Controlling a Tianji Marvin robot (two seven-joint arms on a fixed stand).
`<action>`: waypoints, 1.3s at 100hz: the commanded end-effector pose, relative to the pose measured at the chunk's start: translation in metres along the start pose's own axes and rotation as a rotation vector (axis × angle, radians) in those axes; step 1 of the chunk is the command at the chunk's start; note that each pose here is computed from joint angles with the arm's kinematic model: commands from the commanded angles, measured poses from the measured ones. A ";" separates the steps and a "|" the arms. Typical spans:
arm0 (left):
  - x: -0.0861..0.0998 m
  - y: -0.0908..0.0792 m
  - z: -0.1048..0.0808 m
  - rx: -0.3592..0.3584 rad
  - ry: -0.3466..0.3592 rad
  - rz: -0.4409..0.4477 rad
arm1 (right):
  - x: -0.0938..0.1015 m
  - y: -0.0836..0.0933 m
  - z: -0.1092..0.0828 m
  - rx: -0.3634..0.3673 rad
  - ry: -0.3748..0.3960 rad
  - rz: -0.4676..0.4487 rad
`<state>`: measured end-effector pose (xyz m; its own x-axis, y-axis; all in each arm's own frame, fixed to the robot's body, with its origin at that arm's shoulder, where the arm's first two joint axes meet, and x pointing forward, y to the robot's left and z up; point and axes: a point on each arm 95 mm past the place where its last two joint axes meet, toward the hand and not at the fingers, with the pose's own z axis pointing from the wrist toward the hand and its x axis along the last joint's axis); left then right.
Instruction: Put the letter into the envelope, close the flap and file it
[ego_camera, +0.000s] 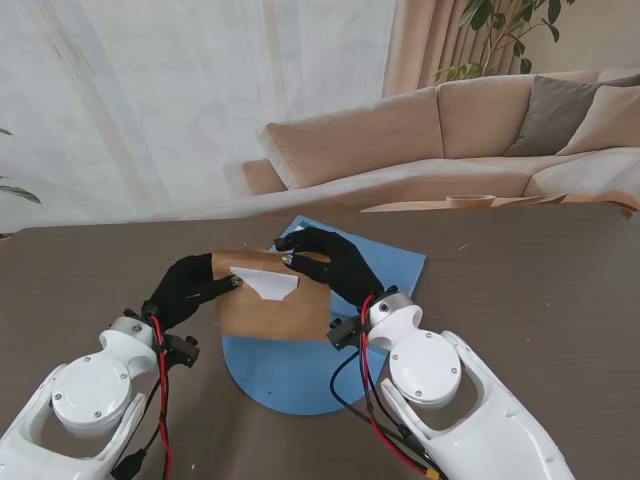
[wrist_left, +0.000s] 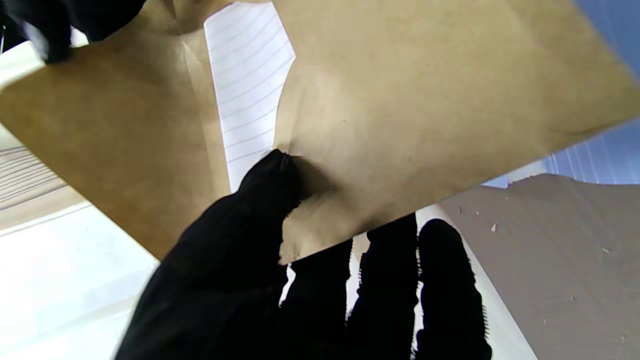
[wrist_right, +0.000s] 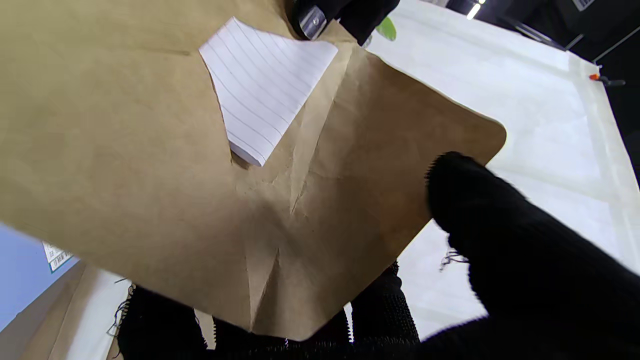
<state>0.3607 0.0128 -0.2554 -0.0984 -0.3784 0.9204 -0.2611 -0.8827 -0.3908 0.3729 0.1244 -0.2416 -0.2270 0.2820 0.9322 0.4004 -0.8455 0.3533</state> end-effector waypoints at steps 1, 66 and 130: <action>0.004 0.002 0.002 0.003 0.015 -0.017 | 0.000 -0.003 -0.006 0.027 0.009 -0.001; -0.002 -0.004 0.005 -0.033 0.119 0.057 | -0.008 0.013 -0.006 -0.048 -0.110 -0.027; 0.002 -0.001 0.007 -0.027 0.141 -0.010 | -0.027 0.009 -0.003 0.181 -0.160 -0.208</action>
<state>0.3698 0.0160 -0.2543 -0.2262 -0.3365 0.9141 -0.2662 -0.8813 -0.3903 0.3799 0.1048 -0.2597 -0.1791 0.5347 0.8258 0.5098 -0.6675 0.5427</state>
